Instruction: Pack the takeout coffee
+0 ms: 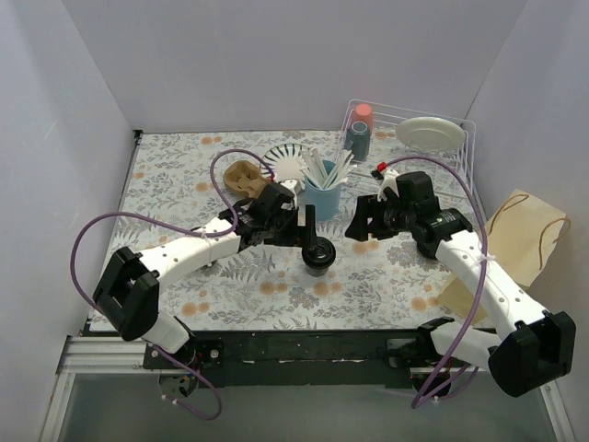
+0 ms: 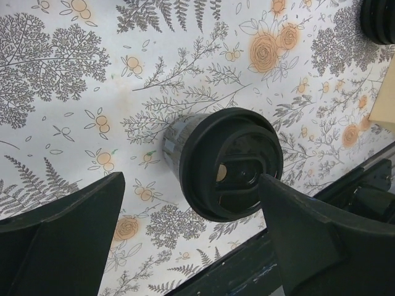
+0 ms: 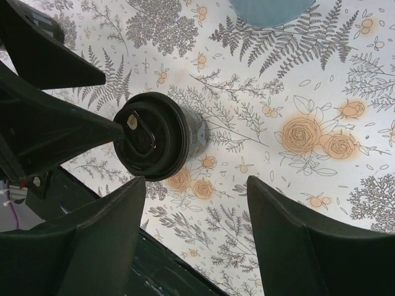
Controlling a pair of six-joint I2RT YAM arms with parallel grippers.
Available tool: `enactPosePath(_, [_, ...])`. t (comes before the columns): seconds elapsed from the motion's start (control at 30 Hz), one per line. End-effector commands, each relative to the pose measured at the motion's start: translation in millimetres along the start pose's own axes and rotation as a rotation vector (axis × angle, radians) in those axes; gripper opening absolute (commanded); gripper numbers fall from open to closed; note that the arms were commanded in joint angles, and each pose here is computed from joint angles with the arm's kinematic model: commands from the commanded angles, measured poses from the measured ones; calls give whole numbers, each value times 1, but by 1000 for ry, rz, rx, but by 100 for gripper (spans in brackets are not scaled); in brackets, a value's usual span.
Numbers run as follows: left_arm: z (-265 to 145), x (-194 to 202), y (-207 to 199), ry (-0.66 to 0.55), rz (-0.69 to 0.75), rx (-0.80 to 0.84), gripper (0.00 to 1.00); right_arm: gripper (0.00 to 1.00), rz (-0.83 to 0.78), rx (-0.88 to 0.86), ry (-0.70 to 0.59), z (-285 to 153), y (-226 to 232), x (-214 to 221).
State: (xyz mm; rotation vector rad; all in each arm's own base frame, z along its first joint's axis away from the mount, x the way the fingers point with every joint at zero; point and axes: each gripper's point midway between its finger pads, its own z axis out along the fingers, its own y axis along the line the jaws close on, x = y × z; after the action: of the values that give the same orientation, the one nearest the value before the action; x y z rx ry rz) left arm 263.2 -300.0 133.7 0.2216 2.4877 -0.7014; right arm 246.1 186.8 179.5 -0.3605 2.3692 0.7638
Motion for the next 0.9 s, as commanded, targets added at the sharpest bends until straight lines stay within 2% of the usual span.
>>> enactPosePath(0.0, [-20, -16, 8, -99, 28, -79, 89, 73, -25, -22, -23, -3, 11, -11])
enactPosePath(0.1, [-34, -18, 12, -153, 37, -71, 91, 80, -67, -13, -26, 3, 25, -12])
enactPosePath(0.13, [-37, -16, 16, -159, 39, -81, 93, 94, -86, 1, -31, 4, 29, -13])
enactPosePath(0.17, [-40, -15, 18, -165, 41, -89, 94, 96, -122, 33, -38, 9, 33, -12])
enactPosePath(0.27, [-53, -7, 27, -167, 57, -103, 98, 97, -161, 44, -42, 18, 44, -14])
enactPosePath(0.4, [-68, 5, 39, -170, 45, -132, 98, 97, -229, 35, -29, 31, 62, -13])
enactPosePath(0.57, [-91, 13, 49, -230, 32, -121, 98, 97, -271, 62, 0, 48, 72, -9])
enactPosePath(0.87, [-96, 32, 68, -253, 26, -137, 98, 98, -330, 133, 69, 69, 75, 9])
